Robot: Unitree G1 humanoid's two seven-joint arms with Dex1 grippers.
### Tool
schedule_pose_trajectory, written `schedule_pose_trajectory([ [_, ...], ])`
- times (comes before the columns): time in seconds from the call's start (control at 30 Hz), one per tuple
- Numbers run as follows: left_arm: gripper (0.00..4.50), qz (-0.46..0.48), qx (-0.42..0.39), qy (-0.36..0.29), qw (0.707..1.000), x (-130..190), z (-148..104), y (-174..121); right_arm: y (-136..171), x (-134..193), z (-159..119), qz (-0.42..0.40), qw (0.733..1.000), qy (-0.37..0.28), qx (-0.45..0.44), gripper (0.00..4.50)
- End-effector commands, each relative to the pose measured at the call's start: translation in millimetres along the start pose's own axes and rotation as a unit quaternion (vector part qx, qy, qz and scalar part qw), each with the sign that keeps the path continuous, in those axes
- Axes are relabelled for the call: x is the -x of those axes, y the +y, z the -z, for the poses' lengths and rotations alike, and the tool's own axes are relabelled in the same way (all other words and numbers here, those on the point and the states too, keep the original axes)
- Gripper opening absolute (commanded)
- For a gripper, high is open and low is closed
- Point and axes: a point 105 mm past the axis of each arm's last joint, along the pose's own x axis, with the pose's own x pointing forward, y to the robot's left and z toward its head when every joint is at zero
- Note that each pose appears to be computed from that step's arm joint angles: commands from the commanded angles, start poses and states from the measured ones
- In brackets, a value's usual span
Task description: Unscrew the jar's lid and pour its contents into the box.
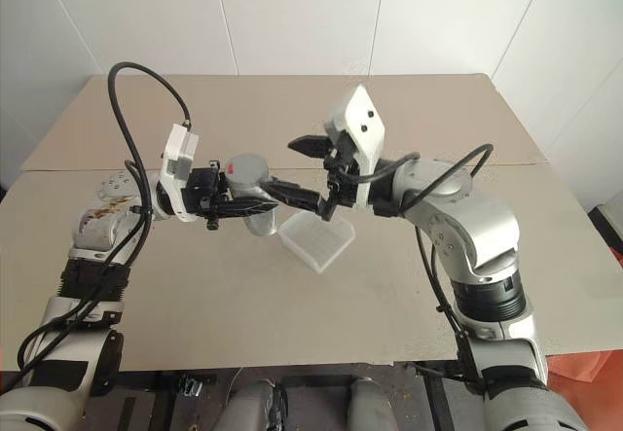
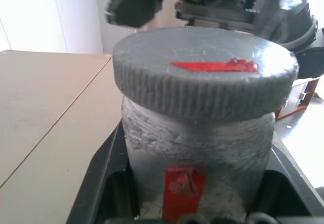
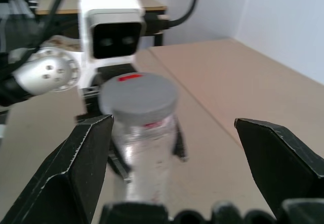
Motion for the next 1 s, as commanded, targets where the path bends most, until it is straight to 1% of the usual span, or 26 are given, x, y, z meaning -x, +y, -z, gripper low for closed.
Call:
schedule_pose_trajectory([
  [0.03,1.96,0.007,-0.028,-0.011,1.0,-3,-12,-1,17,-1,-18,-0.039,0.998,-0.034,0.038,4.46],
  [0.17,1.96,0.009,-0.028,-0.01,1.0,-4,-11,-2,16,-11,-20,-0.035,0.998,-0.038,0.034,4.46],
  [0.3,1.96,0.013,-0.03,-0.009,0.999,-6,-11,-2,8,-22,-19,-0.009,0.999,-0.029,0.032,4.46],
  [0.7,1.96,0.011,-0.037,-0.002,0.999,-5,-9,-3,6,-37,-19,-0.016,1.0,-0.02,0.012,4.46],
  [0.8,1.96,0.009,-0.04,0.001,0.999,-4,-9,-3,6,-37,-20,-0.019,1.0,-0.02,0.007,3.87],
  [0.9,1.96,0.007,-0.04,0.001,0.999,-4,-8,-2,5,-35,-23,-0.017,1.0,-0.026,0.002,2.83],
  [0.93,1.96,0.007,-0.041,0.001,0.999,-4,-8,-2,4,-34,-24,-0.016,0.999,-0.029,0.0,2.76],
  [1.0,1.96,0.004,-0.041,0.005,0.999,-3,-6,-2,-2,-27,-37,-0.005,0.998,-0.056,-0.015,2.76],
])
